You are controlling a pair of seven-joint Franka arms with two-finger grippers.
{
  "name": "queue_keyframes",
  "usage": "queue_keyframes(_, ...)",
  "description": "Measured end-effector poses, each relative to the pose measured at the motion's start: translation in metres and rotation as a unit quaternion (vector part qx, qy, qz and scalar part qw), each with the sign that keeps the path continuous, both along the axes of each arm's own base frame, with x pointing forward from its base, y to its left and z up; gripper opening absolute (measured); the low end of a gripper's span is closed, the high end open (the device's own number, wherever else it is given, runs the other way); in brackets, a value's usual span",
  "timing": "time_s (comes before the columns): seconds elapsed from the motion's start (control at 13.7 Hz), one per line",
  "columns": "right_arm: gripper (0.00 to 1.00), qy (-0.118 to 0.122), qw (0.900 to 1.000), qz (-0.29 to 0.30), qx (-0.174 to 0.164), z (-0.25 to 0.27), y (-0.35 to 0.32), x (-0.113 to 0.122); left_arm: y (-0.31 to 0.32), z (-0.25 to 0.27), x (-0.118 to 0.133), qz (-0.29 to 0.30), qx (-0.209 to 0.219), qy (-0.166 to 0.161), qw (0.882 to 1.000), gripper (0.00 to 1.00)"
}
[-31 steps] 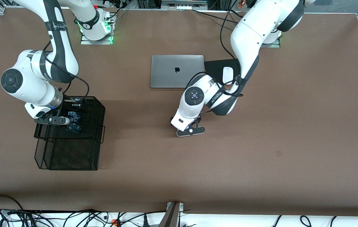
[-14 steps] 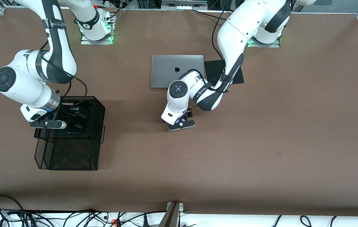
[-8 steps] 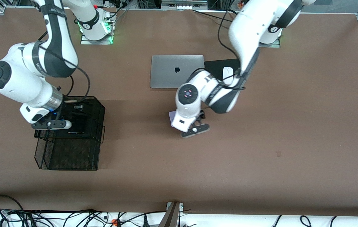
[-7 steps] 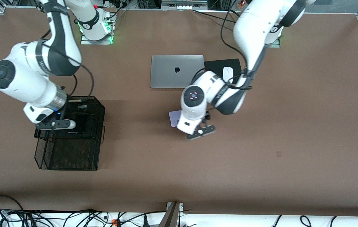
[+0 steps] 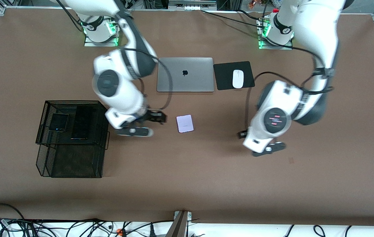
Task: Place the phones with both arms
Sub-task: 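Take the white phone from the left gripper with the right gripper, then carry the white phone to the basket while the left gripper returns to rest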
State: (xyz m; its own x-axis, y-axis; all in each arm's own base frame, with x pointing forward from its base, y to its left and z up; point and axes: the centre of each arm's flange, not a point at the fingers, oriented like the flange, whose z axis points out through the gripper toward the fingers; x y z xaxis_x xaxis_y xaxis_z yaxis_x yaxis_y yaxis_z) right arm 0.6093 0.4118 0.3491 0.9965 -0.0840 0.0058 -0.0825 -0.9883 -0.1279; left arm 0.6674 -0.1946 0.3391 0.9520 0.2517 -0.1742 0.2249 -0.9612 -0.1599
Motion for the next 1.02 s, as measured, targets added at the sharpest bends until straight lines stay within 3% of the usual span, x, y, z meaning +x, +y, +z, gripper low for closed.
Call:
queue_keyframes(0.22, 1.0, -0.019, 0.999, 0.035, -0.02, -0.084, 0.072, -0.036, 0.085, 0.066, 0.0, -0.027, -0.012, 0.01, 0.999, 1.0)
queue_keyframes(0.44, 1.0, -0.04, 0.995, 0.075, -0.053, -0.15, 0.102, -0.063, 0.138, 0.133, -0.018, -0.045, -0.015, 0.006, 0.999, 1.0)
queue_keyframes(0.73, 1.0, -0.061, 0.989, 0.103, -0.083, -0.162, 0.101, -0.061, 0.172, 0.199, -0.046, -0.076, -0.023, -0.003, 0.997, 1.0)
queue_keyframes(1.02, 1.0, -0.069, 0.988, 0.112, -0.082, -0.16, 0.106, -0.063, 0.161, 0.227, -0.061, -0.096, -0.032, -0.014, 0.995, 1.0)
